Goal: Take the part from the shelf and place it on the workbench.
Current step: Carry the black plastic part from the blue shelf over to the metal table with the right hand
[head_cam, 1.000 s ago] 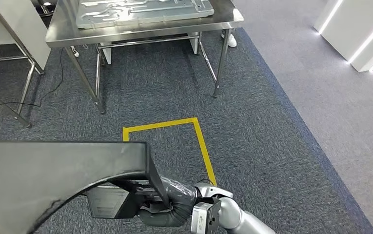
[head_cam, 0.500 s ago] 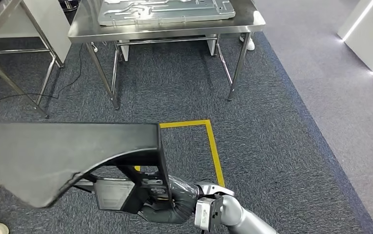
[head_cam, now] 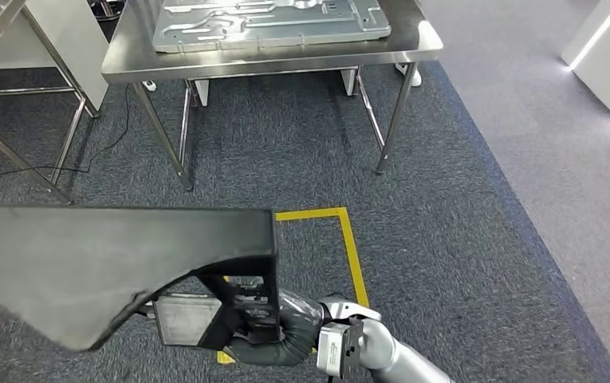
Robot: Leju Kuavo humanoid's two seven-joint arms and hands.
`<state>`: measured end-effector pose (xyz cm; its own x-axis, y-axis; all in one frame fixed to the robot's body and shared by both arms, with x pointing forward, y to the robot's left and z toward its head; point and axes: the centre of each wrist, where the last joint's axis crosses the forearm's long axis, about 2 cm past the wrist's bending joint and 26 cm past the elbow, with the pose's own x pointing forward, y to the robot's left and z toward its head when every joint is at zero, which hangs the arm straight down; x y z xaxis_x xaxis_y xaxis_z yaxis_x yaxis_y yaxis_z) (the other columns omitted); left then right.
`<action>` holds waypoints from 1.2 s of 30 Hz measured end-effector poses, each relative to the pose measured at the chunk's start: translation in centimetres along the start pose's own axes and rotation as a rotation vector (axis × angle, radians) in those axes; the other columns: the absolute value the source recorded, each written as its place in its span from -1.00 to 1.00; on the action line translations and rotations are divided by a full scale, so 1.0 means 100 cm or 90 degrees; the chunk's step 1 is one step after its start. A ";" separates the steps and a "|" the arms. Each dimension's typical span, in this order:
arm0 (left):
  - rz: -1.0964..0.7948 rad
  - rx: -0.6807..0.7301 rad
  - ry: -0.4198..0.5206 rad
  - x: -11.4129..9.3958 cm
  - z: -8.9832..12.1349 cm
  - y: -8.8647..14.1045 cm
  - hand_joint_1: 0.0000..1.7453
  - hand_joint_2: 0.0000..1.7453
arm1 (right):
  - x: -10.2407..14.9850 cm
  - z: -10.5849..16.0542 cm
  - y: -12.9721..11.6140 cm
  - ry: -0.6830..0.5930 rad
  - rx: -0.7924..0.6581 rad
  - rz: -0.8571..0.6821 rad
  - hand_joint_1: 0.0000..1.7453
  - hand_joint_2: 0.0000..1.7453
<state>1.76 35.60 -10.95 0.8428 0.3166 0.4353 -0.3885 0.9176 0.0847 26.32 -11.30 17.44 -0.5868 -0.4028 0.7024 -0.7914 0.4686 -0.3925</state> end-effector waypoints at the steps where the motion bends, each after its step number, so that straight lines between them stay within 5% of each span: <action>1: 0.000 0.000 -0.002 0.001 0.000 0.000 -1.00 1.00 | 0.001 -0.001 0.000 -0.002 0.000 0.001 1.00 1.00; 36: 0.005 0.003 -0.016 0.006 -0.002 -0.002 -1.00 1.00 | -0.002 -0.002 -0.008 -0.014 0.001 0.004 1.00 1.00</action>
<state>2.42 35.61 -10.90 0.8304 0.3170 0.4582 -0.3964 0.9140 0.0861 27.06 -11.39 17.77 -0.5957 -0.4171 0.6864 -0.7879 0.4698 -0.3982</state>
